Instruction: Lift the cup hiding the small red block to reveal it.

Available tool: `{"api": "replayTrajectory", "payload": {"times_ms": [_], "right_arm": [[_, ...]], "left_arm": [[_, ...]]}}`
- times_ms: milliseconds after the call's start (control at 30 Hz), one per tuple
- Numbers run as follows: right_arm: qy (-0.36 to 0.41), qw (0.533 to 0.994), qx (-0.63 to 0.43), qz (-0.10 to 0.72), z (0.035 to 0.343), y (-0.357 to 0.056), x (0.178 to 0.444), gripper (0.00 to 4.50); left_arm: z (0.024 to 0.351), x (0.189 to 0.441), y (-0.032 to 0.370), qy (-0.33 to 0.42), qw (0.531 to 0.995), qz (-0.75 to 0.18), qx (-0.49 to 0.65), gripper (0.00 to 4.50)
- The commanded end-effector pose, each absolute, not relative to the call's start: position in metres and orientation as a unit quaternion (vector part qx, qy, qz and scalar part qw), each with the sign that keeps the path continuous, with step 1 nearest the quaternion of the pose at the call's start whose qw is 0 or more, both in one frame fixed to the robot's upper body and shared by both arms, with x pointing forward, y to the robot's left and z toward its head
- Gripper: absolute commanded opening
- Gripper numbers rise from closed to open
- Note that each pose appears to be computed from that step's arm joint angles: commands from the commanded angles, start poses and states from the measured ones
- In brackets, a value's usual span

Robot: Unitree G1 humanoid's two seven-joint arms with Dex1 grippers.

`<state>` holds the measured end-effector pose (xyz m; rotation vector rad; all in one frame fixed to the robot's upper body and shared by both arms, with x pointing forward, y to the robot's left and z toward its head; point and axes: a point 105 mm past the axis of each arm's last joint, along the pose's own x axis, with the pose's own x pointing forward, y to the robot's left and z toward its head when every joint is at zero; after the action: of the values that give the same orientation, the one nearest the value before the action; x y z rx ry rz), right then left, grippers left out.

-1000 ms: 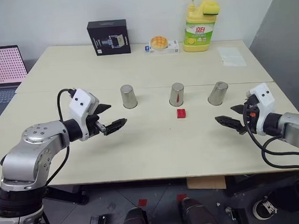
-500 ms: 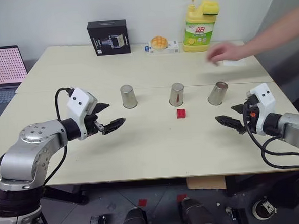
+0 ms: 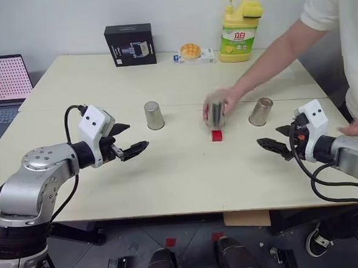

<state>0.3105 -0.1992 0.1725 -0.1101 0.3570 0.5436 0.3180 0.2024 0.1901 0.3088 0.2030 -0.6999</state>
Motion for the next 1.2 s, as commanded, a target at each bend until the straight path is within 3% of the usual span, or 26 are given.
{"api": "replayTrajectory", "payload": {"times_ms": [33, 1200], "right_arm": [[0.153, 0.947, -0.060, 0.274, 0.1829, -0.1960, 0.3098, 4.46], [0.154, 0.947, -0.058, 0.275, 0.1813, -0.1949, 0.3091, 4.46]], "left_arm": [[0.2053, 0.3174, 0.2089, 0.074, 0.926, -0.328, 0.170, 4.50], [0.2056, 0.3176, 0.2065, 0.072, 0.923, -0.334, 0.180, 4.50]]}}
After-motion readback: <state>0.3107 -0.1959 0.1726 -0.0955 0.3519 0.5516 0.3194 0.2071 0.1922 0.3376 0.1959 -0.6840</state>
